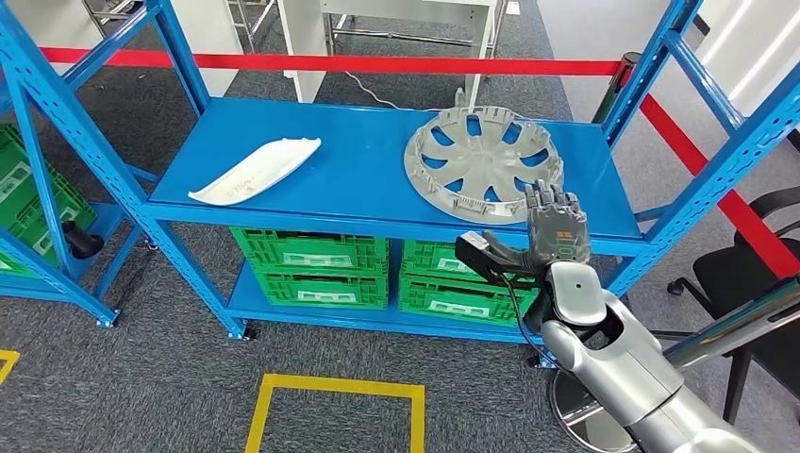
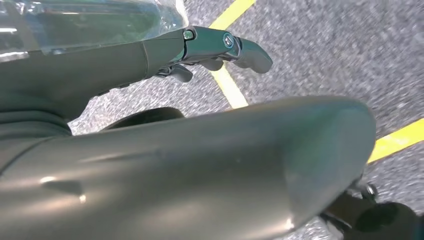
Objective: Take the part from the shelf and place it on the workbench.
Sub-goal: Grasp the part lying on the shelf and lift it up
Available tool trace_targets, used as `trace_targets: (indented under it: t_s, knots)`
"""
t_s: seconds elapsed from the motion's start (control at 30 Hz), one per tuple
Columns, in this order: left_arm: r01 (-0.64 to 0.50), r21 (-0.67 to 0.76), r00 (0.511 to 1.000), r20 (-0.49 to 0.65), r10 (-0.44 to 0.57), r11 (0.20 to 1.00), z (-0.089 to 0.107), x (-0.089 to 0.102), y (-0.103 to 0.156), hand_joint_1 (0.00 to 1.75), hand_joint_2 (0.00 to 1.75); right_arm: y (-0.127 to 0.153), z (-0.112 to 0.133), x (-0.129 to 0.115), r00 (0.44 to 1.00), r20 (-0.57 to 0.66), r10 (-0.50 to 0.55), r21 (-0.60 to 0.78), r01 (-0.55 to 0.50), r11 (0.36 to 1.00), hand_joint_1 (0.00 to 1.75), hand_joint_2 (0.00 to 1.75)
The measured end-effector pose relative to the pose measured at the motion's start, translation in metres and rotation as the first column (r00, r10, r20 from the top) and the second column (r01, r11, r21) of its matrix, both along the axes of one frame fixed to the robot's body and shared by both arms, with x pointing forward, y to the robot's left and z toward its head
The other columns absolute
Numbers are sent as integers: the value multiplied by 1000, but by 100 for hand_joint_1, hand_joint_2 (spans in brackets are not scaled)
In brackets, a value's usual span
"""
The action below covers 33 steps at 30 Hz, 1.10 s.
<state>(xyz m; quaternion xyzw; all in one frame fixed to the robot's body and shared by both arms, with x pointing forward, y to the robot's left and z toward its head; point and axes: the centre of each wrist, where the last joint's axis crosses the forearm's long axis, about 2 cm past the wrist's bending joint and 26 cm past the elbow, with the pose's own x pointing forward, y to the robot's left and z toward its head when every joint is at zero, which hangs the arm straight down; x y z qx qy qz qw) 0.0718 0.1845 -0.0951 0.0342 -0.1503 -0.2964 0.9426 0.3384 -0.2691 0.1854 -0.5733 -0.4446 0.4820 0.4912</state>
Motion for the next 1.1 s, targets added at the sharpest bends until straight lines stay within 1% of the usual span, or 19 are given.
trace_targets:
  t_s: [0.27, 0.57, 0.73, 0.87, 1.0, 1.1]
  knots:
    - [-2, -2, 1000, 0, 2, 1000, 1, 1, -2, 0, 0, 0, -1, -1, 1000, 1, -1, 3, 1, 1000, 0, 0]
    - [-4, 2, 1000, -13, 4, 1000, 0, -4, -2, 0, 0, 0, -7, -3, 1000, -17, -1, 4, 1, 1000, 0, 0]
    - [-4, 1, 1000, 12, 4, 1000, 0, 2, -1, 0, 0, -1, -7, -3, 1000, -11, -3, 8, 3, 1000, 0, 0]
    - [0, -2, 1000, 14, 0, 1000, 0, 1, -1, 0, 0, -1, -10, -5, 1000, -26, -2, 22, 2, 1000, 0, 0]
    - [4, -3, 1000, 15, -4, 1000, 0, 0, -2, 0, 0, -2, -13, -6, 999, -42, 2, 63, 0, 998, 0, 175]
    - [5, -4, 1000, 16, -4, 1000, 0, 0, -2, 0, 0, -2, -18, -9, 998, -62, 10, 113, -2, 994, 0, 175]
